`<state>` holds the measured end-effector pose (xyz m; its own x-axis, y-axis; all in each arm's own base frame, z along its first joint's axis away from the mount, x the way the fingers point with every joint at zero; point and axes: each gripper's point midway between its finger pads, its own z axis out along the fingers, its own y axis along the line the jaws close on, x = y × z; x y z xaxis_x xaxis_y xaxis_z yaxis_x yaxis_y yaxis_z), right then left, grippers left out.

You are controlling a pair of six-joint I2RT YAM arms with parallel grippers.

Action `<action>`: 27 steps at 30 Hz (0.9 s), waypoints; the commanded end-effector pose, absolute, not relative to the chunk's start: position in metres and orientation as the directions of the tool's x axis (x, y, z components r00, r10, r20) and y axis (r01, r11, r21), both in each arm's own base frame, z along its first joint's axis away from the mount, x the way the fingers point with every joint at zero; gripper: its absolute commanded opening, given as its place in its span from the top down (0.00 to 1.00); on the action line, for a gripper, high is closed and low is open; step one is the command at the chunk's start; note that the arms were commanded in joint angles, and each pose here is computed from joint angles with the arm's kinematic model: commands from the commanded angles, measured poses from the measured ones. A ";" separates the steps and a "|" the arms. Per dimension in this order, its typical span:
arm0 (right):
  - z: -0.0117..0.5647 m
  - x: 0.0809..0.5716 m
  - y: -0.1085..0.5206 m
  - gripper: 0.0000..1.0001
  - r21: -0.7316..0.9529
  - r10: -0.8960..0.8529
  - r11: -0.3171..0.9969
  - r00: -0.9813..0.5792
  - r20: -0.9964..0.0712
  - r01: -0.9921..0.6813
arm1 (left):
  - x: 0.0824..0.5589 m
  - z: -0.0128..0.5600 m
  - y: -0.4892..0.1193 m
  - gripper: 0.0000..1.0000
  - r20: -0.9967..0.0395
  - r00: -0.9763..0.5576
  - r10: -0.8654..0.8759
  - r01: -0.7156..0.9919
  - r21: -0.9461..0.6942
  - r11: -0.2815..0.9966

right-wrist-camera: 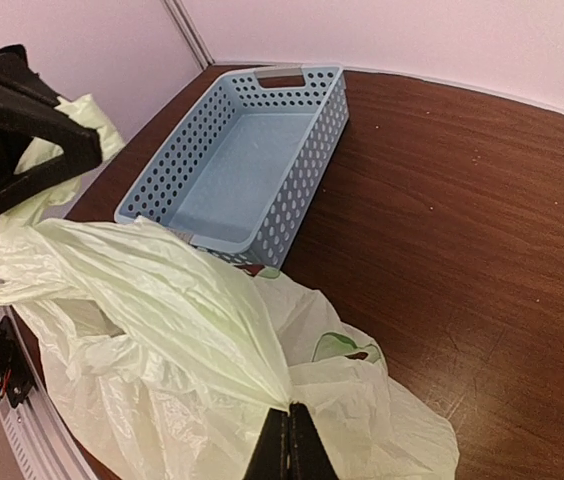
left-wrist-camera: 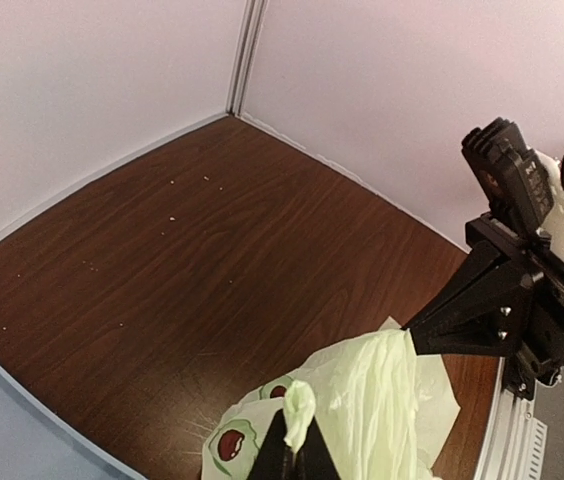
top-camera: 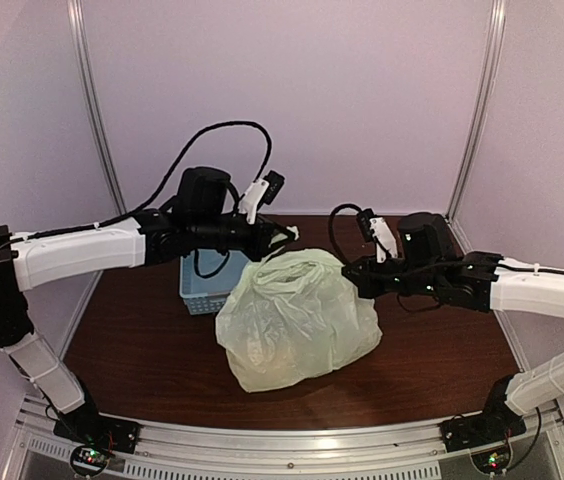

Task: Untie the knot of the plastic bag and take out the fruit
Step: Pick up the bag handles from the takeout bag.

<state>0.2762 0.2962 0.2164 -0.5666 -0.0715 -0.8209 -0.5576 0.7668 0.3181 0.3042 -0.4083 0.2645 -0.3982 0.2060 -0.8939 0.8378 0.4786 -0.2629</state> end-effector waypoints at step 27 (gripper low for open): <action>0.299 0.263 0.276 0.23 0.167 -0.176 0.737 -0.426 -0.888 -0.655 | 0.239 0.342 -0.359 1.00 -0.981 -0.184 0.063 0.956 -0.164 0.241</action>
<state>0.2810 0.2500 0.2858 -0.4758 -0.0144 -0.8794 -0.5219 0.8094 0.2691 0.2461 -0.3602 0.3314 -0.2272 0.1023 -0.9685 0.9391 0.2862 -0.1901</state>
